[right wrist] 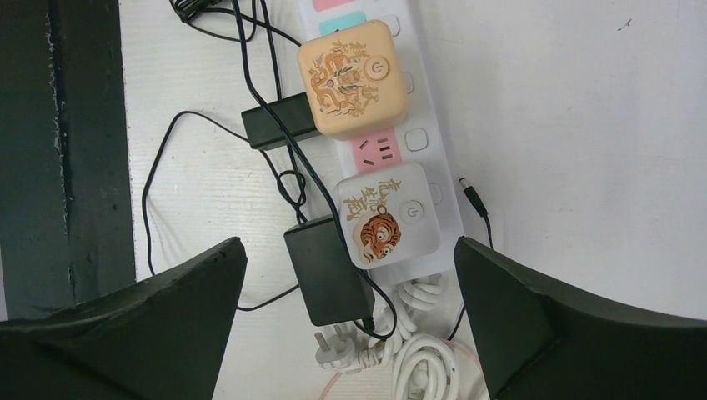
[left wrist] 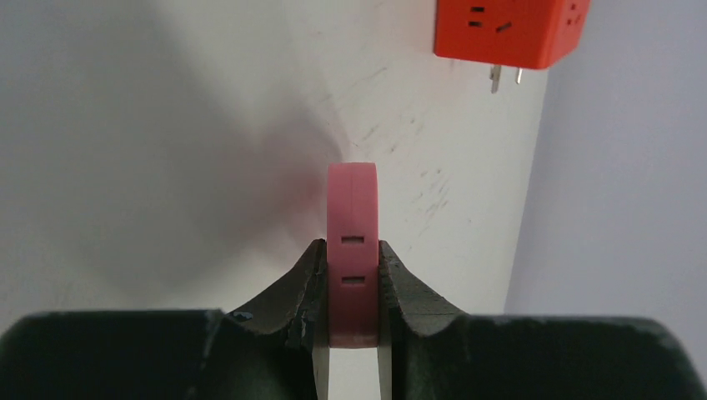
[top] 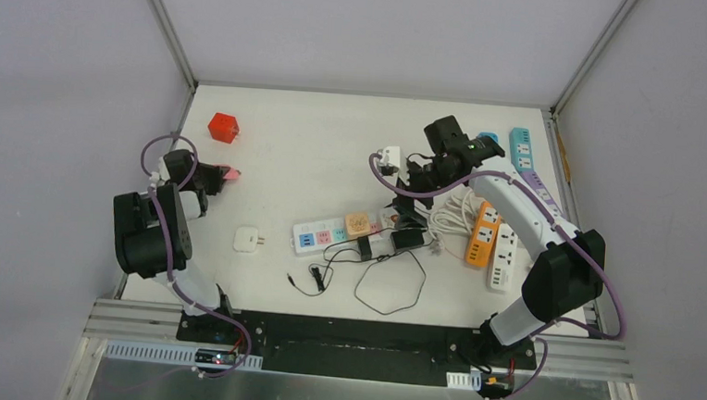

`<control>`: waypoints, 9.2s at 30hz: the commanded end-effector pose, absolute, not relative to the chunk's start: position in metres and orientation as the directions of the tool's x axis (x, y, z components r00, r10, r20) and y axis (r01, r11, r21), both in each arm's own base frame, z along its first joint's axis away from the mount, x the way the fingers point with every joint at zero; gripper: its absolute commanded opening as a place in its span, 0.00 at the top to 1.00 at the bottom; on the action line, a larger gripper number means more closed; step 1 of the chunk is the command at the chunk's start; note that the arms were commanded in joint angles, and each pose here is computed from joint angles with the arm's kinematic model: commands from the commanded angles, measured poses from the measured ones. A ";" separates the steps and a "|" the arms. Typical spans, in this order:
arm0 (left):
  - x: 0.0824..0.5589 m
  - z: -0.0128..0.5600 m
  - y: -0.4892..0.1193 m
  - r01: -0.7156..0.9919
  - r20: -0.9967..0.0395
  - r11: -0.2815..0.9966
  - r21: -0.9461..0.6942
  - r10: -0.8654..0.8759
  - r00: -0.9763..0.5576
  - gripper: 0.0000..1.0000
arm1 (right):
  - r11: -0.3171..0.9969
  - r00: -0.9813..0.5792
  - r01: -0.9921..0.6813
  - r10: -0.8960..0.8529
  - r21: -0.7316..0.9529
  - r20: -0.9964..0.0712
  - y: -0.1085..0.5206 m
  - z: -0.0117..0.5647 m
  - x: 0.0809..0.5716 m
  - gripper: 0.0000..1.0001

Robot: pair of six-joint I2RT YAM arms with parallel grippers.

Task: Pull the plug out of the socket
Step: Place the plug at the corner of the board, then remove the plug from the socket.

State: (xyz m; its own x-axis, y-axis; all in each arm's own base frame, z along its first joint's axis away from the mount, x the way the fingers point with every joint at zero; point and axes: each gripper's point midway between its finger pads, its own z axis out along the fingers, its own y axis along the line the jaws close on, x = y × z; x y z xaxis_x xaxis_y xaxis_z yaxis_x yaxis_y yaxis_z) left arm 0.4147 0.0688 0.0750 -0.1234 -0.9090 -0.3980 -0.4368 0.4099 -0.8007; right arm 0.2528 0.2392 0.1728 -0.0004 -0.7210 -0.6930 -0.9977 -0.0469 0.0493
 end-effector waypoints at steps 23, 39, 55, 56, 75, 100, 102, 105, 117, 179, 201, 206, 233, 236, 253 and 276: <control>0.443 0.089 0.125 -0.497 -0.429 0.358 -0.791 -0.903 0.032 0.16 | -0.054 0.025 -0.998 -0.684 0.016 -0.729 0.242 0.184 0.255 0.00; 0.407 0.155 0.095 -0.381 -0.532 0.509 -0.772 -0.845 -0.051 0.01 | -0.055 0.015 -0.998 -0.640 0.026 -0.768 0.243 0.196 0.246 0.00; 0.347 0.233 -0.021 0.099 -0.695 0.693 -0.714 -0.685 -0.218 0.01 | 0.059 -0.168 -0.986 -0.341 0.157 -0.925 0.240 0.225 0.235 0.00; 0.343 0.235 -0.032 0.129 -0.714 0.706 -0.696 -0.661 -0.231 0.01 | 0.066 -0.169 -0.986 -0.316 0.155 -0.934 0.239 0.229 0.237 0.00; 0.260 0.211 -0.177 0.503 -0.962 0.843 -0.190 -0.059 -0.265 0.01 | 0.074 -0.269 -0.963 -0.335 0.259 -0.903 0.222 0.195 0.237 0.00; 0.250 0.154 -0.220 0.772 -0.865 0.563 0.295 0.500 -0.034 0.02 | 0.089 -0.280 -0.959 -0.399 0.268 -0.873 0.211 0.176 0.241 0.00; 0.251 0.149 -0.224 0.795 -0.845 0.520 0.313 0.534 -0.017 0.03 | 0.087 -0.281 -0.959 -0.398 0.269 -0.873 0.212 0.176 0.240 0.00; 0.252 0.142 -0.231 0.818 -0.822 0.464 0.338 0.569 0.017 0.03 | 0.083 -0.283 -0.959 -0.397 0.273 -0.873 0.212 0.176 0.240 0.00; 0.254 0.138 -0.254 0.837 -0.824 0.343 0.426 0.529 0.202 0.06 | 0.049 -0.274 -0.959 -0.405 0.278 -0.873 0.211 0.180 0.233 0.00; 0.286 0.116 -0.295 0.860 -0.889 0.406 0.308 0.445 0.109 1.00 | 0.013 -0.283 -0.950 -0.455 0.312 -0.844 0.208 0.170 0.227 0.00; 0.329 0.102 -0.269 0.483 -0.948 0.873 -0.072 0.091 -0.305 1.00 | 0.174 -0.404 -0.915 -0.431 0.364 -0.807 0.230 0.150 0.256 0.00; 0.322 0.097 -0.274 0.501 -0.941 0.859 -0.108 0.073 -0.329 1.00 | 0.248 -0.409 -0.910 -0.421 0.331 -0.809 0.240 0.139 0.270 0.01; 0.288 0.086 -0.294 0.553 -0.873 0.771 -0.316 -0.008 -0.488 1.00 | 0.405 -0.425 -0.883 -0.470 0.240 -0.773 0.299 0.103 0.302 0.12; 0.286 0.085 -0.296 0.554 -0.866 0.764 -0.330 -0.011 -0.500 1.00 | 0.402 -0.409 -0.889 -0.478 0.221 -0.777 0.303 0.103 0.301 0.17; 0.283 0.084 -0.294 0.533 -0.854 0.766 -0.360 -0.042 -0.518 0.95 | 0.392 -0.379 -0.900 -0.495 0.189 -0.782 0.300 0.106 0.299 0.82; 0.271 0.095 -0.282 0.548 -0.861 0.758 -0.353 -0.034 -0.507 0.31 | 0.410 -0.391 -0.894 -0.521 0.179 -0.759 0.297 0.097 0.301 1.00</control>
State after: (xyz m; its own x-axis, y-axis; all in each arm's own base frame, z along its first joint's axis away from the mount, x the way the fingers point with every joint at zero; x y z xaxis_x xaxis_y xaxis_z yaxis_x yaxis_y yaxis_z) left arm 0.2881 -0.2761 0.0955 -0.4623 -0.0354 -0.8860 0.5175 0.8006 -0.3020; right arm 0.2811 0.2949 0.0807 -0.4122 -0.5515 -0.7252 -0.8985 0.3782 0.2230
